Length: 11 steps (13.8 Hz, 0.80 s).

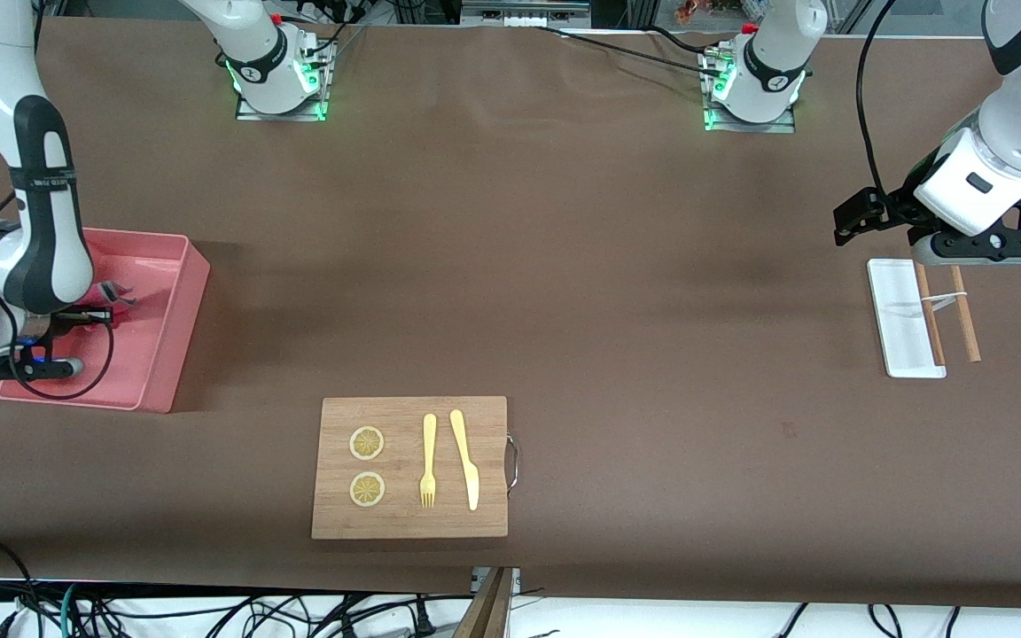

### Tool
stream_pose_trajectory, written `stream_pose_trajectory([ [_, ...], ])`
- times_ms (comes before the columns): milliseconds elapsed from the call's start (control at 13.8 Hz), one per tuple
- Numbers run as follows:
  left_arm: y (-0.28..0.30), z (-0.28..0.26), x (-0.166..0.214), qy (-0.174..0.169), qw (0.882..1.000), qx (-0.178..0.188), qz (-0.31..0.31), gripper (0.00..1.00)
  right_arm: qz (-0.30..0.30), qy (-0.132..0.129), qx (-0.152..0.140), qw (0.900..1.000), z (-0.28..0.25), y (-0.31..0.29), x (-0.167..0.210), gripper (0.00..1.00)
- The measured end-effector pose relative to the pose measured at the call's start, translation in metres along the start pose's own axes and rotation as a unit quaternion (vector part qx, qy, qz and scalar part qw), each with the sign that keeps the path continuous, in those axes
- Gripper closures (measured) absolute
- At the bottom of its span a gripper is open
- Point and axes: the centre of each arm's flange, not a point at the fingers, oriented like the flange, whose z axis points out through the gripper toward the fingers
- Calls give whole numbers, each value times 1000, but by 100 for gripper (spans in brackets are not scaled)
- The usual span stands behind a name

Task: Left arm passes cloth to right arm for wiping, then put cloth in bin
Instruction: 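Carry the cloth over the pink bin with the right gripper, then open the right gripper to drop the cloth and raise it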

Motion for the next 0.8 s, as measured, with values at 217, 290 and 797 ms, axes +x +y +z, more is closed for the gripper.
stream_pose_trajectory([
  [217,0,0,0,0,1000,0,0,0,0,8,-5,1000,7,-1,7,70],
  [290,0,0,0,0,1000,0,0,0,0,14,-6,1000,-3,-1,8,60],
  [797,0,0,0,-1,1000,0,0,0,-11,18,24,999,-165,-14,-39,0],
])
